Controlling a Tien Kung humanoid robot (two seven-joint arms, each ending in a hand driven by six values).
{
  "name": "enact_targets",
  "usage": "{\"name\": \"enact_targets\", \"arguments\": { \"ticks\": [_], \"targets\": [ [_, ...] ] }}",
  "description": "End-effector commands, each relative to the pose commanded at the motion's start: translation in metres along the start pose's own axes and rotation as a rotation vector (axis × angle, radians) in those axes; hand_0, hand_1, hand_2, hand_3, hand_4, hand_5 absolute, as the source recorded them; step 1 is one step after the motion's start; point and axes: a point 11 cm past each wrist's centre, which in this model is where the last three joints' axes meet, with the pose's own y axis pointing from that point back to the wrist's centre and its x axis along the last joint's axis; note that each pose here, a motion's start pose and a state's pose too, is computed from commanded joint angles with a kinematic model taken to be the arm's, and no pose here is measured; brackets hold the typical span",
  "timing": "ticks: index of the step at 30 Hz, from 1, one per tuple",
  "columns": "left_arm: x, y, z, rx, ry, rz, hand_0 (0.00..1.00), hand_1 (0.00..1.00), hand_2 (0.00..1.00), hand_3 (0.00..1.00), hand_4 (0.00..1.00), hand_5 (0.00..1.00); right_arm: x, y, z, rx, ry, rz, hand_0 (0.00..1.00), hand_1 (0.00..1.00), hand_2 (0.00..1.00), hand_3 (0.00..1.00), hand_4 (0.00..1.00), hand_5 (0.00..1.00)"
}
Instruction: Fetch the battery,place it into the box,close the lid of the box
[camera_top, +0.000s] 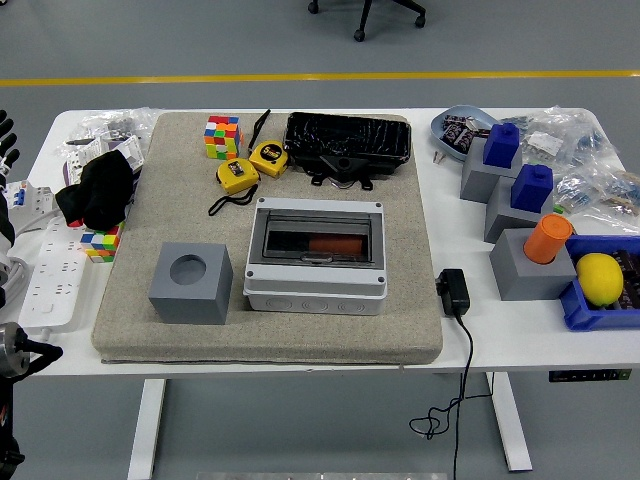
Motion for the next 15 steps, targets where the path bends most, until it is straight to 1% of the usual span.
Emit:
{"name": "enact_targets", "arguments": {
  "ticks": [15],
  "targets": [
    [0.0012,0.0,0.0003,-0.003,0.0,0.006,0.871,0.898,0.885,0.84,0.998,0.998,0.0003,0.0,-0.0006,0.001,-0.001,0.002,0.805,0.77,0.739,0.743,0.978,0.657]
  ]
}}
